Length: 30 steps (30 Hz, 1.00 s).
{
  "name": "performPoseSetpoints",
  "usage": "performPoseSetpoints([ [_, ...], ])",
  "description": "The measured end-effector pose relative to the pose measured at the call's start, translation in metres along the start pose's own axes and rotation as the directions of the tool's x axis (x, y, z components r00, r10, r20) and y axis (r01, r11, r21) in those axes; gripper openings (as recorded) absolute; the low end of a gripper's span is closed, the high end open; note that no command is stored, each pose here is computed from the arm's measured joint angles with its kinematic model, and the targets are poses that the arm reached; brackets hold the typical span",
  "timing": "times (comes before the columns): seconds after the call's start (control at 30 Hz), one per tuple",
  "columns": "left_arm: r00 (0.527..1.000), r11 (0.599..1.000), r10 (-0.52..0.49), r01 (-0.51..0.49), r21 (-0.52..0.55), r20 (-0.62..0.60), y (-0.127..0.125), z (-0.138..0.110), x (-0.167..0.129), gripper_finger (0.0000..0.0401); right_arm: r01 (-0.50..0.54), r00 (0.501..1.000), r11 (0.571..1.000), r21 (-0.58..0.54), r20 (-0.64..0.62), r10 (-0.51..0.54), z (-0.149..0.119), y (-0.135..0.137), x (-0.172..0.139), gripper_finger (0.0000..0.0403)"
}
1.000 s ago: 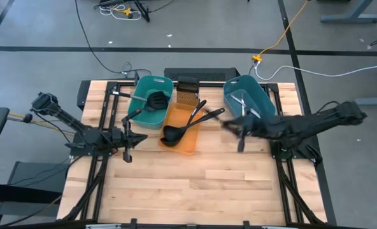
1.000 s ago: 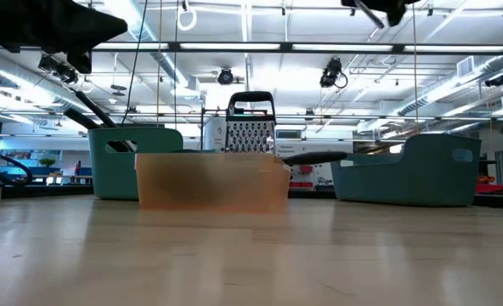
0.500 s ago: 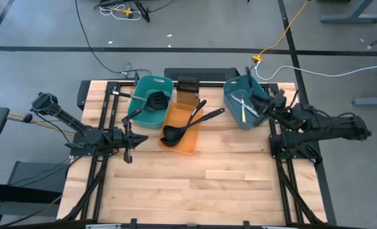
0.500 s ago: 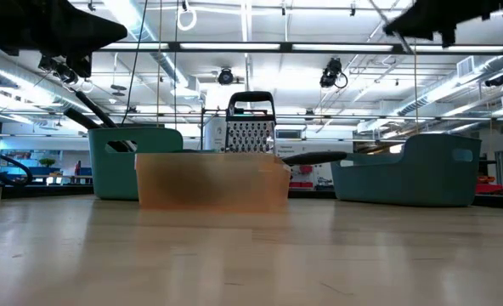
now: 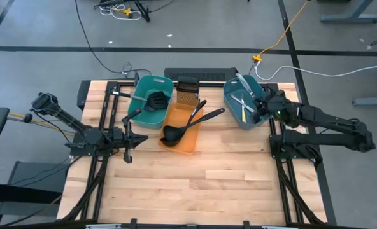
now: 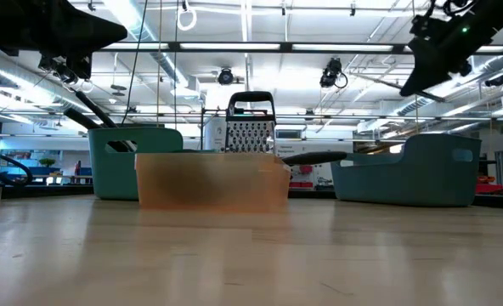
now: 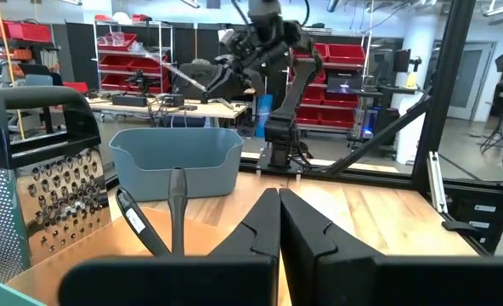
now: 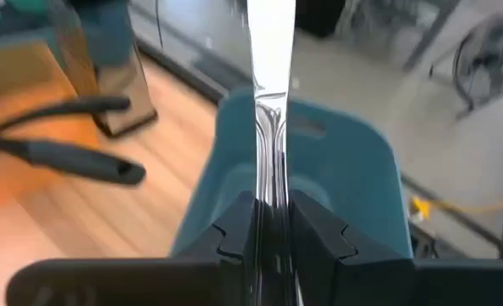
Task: Pick & Place Kitchen Items
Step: Put the silver knife into the blue bin
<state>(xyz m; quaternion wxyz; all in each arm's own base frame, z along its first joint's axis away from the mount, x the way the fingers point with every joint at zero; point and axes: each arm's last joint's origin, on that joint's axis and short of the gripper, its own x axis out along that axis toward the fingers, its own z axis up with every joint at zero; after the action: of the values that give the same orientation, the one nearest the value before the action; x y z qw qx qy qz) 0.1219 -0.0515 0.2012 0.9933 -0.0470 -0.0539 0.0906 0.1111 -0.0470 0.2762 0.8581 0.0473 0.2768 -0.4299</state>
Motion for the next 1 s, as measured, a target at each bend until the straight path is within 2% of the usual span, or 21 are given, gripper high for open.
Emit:
performPoseSetpoints([
  [0.17, 1.000, 1.000, 0.000, 0.000, 0.000, 0.000, 0.000, 0.000, 0.000, 0.0003, -0.023, 0.978, 0.999, -0.035, -0.207, 0.015, 0.011, -0.004, 0.014, 0.0062],
  [0.3, 1.000, 1.000, 0.000, 0.000, 0.000, 0.000, 0.000, 0.000, 0.000, 0.0003, 0.019, 0.921, 0.997, -0.079, -0.387, -0.048, 0.020, -0.010, 0.033, 0.0062],
  [0.4, 1.000, 1.000, 0.000, 0.000, 0.000, 0.000, 0.000, 0.000, 0.000, 0.0003, 0.045, 0.876, 0.993, -0.113, -0.473, -0.093, 0.028, -0.014, 0.050, 0.0062],
  [0.53, 1.000, 1.000, 0.000, 0.000, 0.000, 0.000, 0.000, 0.000, 0.000, 0.0003, 0.027, 0.836, 0.983, -0.184, -0.535, -0.123, 0.031, -0.016, 0.071, 0.0062],
  [0.7, 1.000, 1.000, -0.002, 0.002, 0.000, 0.000, 0.000, 0.000, 0.000, 0.0003, -0.069, 0.804, 0.956, -0.286, -0.584, -0.116, 0.023, -0.013, 0.092, 0.0062],
  [0.87, 1.000, 1.000, -0.002, 0.002, 0.001, 0.000, 0.000, 0.000, 0.000, 0.0003, -0.107, 0.807, 0.943, -0.316, -0.582, -0.104, 0.018, -0.017, 0.103, 0.0062],
  [1.0, 1.000, 1.000, -0.002, 0.002, 0.001, 0.000, 0.000, 0.000, 0.000, 0.0003, -0.129, 0.783, 0.935, -0.332, -0.612, -0.109, 0.010, -0.025, 0.106, 0.0062],
])
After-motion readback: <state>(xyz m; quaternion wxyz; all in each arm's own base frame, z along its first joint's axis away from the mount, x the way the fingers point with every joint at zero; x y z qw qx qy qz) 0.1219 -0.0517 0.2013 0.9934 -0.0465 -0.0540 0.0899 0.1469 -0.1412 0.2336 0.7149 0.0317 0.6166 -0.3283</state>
